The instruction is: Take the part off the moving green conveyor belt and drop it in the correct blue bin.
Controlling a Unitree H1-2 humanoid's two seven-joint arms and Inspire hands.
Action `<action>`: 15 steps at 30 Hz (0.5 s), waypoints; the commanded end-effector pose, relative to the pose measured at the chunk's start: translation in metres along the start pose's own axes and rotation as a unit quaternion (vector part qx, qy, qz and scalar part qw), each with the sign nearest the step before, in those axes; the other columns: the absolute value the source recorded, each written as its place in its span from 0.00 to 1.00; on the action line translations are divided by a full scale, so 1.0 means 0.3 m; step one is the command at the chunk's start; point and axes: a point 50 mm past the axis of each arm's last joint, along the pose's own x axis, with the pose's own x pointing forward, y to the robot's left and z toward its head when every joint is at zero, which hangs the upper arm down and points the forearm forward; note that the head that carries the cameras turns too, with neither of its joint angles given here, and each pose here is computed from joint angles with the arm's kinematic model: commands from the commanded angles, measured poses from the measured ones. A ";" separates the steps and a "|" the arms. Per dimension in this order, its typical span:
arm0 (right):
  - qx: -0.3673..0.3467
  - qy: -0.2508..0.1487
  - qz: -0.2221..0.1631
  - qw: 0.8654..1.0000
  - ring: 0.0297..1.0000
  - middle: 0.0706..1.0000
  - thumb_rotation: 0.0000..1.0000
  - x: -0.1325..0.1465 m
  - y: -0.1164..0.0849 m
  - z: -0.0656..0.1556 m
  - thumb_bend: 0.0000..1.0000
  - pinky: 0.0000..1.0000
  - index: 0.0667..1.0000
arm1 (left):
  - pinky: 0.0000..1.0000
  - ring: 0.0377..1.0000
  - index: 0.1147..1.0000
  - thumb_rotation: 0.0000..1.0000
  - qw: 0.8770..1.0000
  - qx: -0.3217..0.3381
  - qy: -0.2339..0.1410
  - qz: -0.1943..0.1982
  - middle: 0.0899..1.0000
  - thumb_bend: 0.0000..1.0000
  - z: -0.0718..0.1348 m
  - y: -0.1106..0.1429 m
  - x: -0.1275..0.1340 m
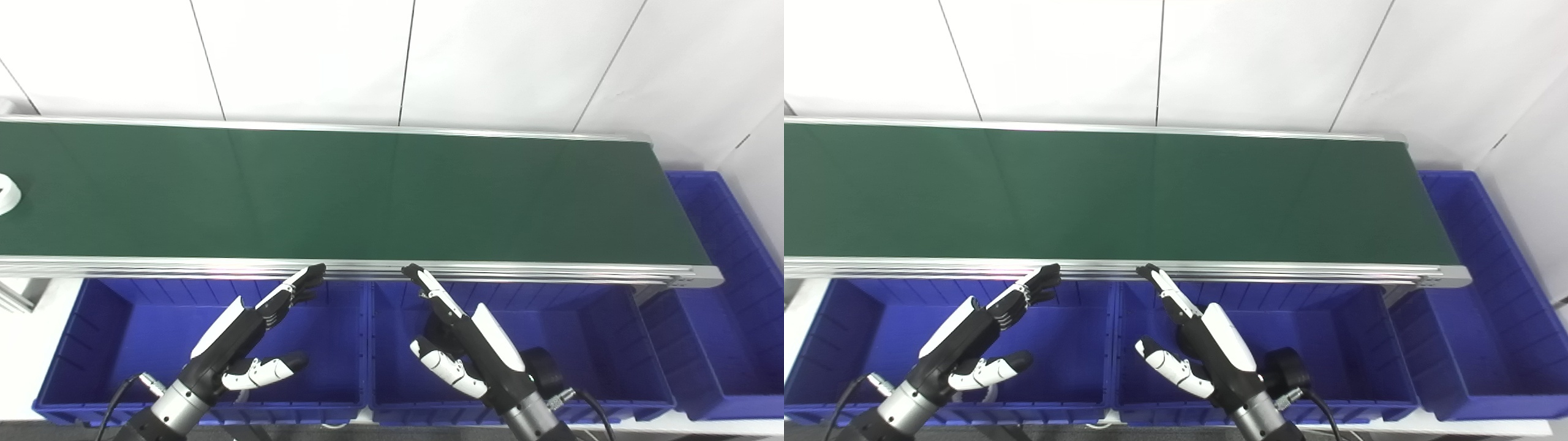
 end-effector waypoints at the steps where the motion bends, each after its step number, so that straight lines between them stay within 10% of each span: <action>1: 0.000 -0.018 -0.009 1.000 0.96 1.00 0.97 0.008 -0.018 0.028 0.39 0.91 0.97 | 0.92 0.96 0.96 0.66 0.999 0.015 -0.034 0.004 0.97 0.48 0.031 0.017 0.020; 15: -0.003 -0.018 -0.012 1.000 0.97 1.00 0.98 0.010 -0.022 0.024 0.40 0.91 0.97 | 0.91 0.96 0.96 0.64 0.999 0.015 -0.033 0.005 0.97 0.47 0.030 0.016 0.022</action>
